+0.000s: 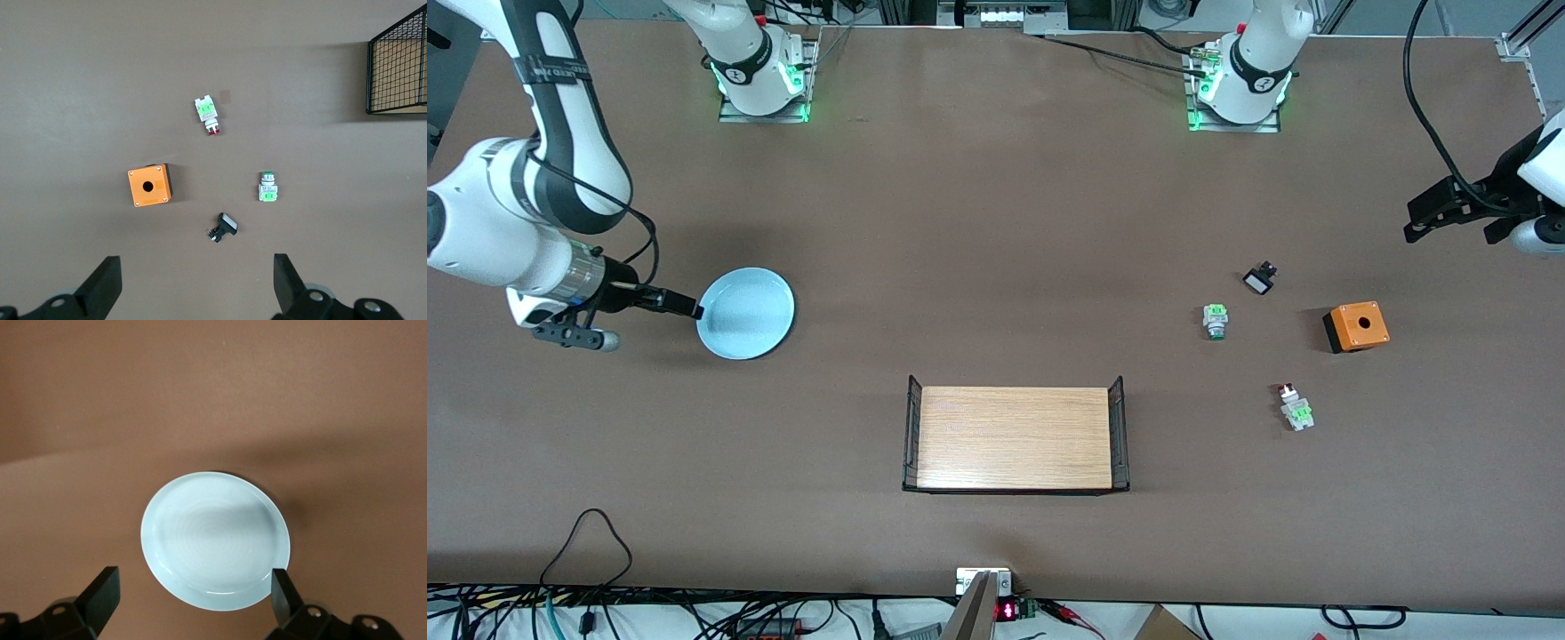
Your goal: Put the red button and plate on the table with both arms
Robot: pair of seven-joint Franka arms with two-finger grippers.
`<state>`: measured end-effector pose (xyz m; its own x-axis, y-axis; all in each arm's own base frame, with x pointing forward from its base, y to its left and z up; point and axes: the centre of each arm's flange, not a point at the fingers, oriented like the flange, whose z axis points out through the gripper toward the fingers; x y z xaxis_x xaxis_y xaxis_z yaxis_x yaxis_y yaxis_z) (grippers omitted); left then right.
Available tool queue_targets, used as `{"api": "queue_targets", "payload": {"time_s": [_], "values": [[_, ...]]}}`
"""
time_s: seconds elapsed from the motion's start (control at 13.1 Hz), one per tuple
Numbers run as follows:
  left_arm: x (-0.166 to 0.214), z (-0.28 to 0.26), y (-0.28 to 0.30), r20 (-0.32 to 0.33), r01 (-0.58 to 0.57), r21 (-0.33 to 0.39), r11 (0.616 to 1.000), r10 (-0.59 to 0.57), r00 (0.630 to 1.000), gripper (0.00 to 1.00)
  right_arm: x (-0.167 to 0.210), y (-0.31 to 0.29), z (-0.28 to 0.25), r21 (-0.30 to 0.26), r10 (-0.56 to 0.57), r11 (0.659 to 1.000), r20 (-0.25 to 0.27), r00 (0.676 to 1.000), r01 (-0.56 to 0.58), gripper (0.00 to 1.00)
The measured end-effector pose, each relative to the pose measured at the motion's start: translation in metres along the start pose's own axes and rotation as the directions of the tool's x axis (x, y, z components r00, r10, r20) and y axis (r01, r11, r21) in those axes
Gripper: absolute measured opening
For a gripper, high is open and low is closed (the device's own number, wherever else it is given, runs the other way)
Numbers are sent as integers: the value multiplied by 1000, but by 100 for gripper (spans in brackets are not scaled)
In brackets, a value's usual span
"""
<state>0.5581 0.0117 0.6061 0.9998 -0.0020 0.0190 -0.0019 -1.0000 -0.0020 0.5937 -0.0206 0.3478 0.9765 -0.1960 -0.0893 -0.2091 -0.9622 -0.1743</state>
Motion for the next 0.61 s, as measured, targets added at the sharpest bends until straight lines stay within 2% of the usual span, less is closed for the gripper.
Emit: {"api": "queue_targets", "payload": {"time_s": [0.38, 0.61], "values": [[0, -1, 0, -1, 0, 0, 1000, 0, 1000, 100, 6, -50, -48, -79, -5, 997, 9, 1000, 6, 100], [0, -1, 0, -1, 0, 0, 1000, 0, 1000, 100, 12, -71, -105, -150, -58, 987, -12, 998, 55, 100]]}}
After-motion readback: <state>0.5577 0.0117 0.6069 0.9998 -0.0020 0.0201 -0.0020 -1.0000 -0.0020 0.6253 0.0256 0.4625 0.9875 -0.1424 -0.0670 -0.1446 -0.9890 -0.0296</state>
